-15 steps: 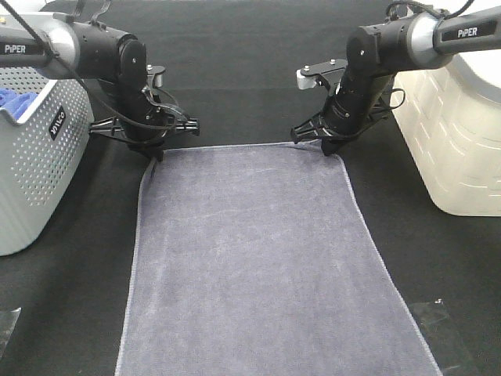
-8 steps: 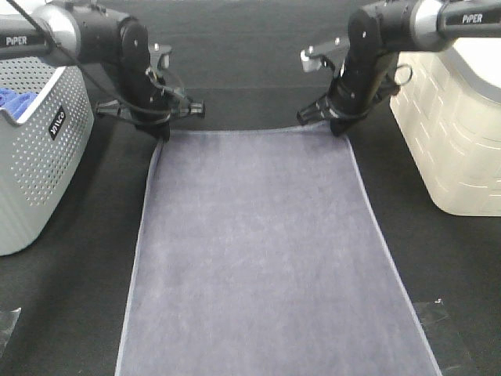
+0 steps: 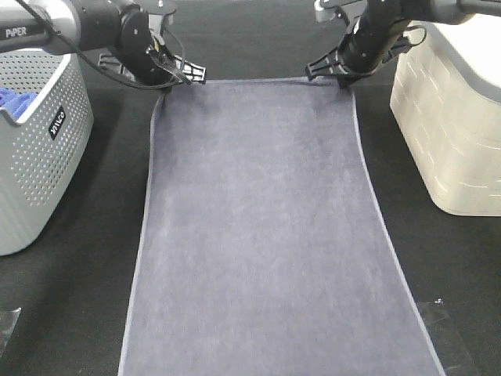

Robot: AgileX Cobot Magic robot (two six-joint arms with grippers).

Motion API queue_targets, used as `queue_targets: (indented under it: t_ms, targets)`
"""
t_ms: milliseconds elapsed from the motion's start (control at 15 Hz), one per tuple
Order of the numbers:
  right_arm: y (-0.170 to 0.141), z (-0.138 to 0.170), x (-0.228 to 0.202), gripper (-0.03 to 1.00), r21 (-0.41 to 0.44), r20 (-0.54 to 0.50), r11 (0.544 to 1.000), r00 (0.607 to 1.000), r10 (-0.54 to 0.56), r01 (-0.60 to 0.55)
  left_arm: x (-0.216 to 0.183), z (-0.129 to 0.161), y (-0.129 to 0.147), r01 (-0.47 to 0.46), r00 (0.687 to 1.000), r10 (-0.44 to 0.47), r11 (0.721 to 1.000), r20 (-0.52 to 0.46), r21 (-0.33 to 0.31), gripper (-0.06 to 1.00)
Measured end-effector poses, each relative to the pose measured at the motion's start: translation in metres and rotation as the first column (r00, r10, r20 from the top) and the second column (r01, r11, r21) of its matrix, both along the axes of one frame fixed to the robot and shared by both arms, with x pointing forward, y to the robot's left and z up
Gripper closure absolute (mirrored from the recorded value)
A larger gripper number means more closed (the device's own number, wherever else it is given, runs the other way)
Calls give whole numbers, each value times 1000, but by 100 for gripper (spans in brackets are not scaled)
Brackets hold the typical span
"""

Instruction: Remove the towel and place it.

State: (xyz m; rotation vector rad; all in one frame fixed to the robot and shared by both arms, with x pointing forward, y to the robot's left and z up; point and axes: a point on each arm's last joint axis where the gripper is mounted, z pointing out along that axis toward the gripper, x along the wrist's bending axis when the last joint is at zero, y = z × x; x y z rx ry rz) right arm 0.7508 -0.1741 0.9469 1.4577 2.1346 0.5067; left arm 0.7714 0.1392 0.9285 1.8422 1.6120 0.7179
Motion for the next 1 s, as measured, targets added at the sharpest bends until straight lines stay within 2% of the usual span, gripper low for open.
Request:
queue_targets:
  t_ms: [67,267,533,667,733,800,867,1000]
  targets:
    - [-3,3,4,97,13,48,1000,999,2,-3,4,0,-1,15,998,-16,1000,59,4,94]
    - [-5,10,19,97,54,227,998,974,25,-38,22,-3,10,62,967,-44,996,252,-64,94]
    - [2,-14,33,97,61,363,992,928,78,-108,43,-11,35,125,904,-51,981,424,-150,94]
    - [2,-31,38,97,51,393,990,914,102,-133,51,-19,36,178,863,-79,972,500,-152,94]
    - [-1,-38,40,97,54,410,989,906,104,-138,55,-25,35,200,842,-96,969,530,-142,94]
    - [-1,-38,40,97,54,410,989,906,104,-138,55,-25,35,200,842,-96,969,530,-142,94]
    - [-3,-44,42,97,58,431,988,896,105,-143,58,-37,33,213,835,-113,969,539,-128,94]
    - [-9,-55,47,97,73,480,985,872,100,-154,61,-69,32,217,843,-128,970,522,-113,94]
